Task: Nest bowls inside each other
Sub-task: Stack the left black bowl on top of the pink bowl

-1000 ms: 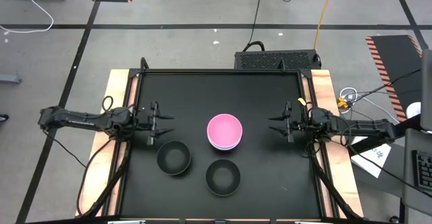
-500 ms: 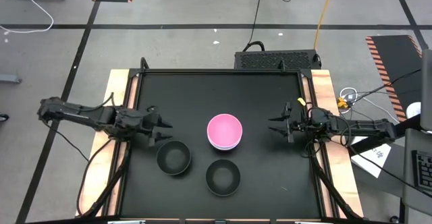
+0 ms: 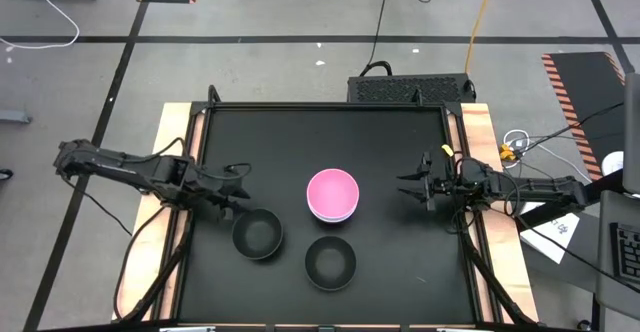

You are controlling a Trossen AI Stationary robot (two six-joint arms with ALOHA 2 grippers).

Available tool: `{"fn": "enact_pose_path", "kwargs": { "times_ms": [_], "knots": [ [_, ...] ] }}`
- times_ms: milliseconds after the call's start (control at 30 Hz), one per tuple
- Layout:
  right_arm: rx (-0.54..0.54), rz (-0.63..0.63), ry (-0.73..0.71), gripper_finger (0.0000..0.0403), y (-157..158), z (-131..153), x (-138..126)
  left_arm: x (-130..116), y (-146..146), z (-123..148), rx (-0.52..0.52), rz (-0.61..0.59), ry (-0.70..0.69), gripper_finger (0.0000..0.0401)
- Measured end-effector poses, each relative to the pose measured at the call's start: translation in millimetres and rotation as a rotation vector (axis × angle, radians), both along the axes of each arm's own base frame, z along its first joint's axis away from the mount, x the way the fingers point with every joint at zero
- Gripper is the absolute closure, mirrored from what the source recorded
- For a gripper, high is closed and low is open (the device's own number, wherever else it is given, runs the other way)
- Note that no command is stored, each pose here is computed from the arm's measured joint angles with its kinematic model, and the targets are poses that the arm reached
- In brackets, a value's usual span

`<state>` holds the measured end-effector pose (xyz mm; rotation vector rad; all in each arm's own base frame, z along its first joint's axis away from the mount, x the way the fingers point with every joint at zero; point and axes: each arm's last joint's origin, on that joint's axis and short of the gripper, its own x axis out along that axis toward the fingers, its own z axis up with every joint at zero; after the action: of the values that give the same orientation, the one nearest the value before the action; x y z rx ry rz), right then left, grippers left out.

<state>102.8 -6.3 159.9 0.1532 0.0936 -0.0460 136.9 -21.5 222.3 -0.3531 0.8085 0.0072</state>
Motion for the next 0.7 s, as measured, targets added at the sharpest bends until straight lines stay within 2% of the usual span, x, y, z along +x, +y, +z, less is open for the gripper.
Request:
{"fn": "enact_pose_path", "kwargs": {
  "times_ms": [233,467,700],
  "knots": [
    [0.009,-0.001,0.001,0.0248,0.0,-0.1,0.0,5.2,-0.8,13.9,-0.015,0.029,0.081,0.0185],
    [0.013,-0.001,0.001,0.0248,0.0,-0.2,0.1,14.3,-2.9,-2.7,-0.051,0.080,0.280,0.0185],
    [0.016,-0.001,0.003,0.0248,0.0,-0.3,0.1,24.1,-6.0,-15.4,-0.087,0.065,0.383,0.0185]
  ]
}}
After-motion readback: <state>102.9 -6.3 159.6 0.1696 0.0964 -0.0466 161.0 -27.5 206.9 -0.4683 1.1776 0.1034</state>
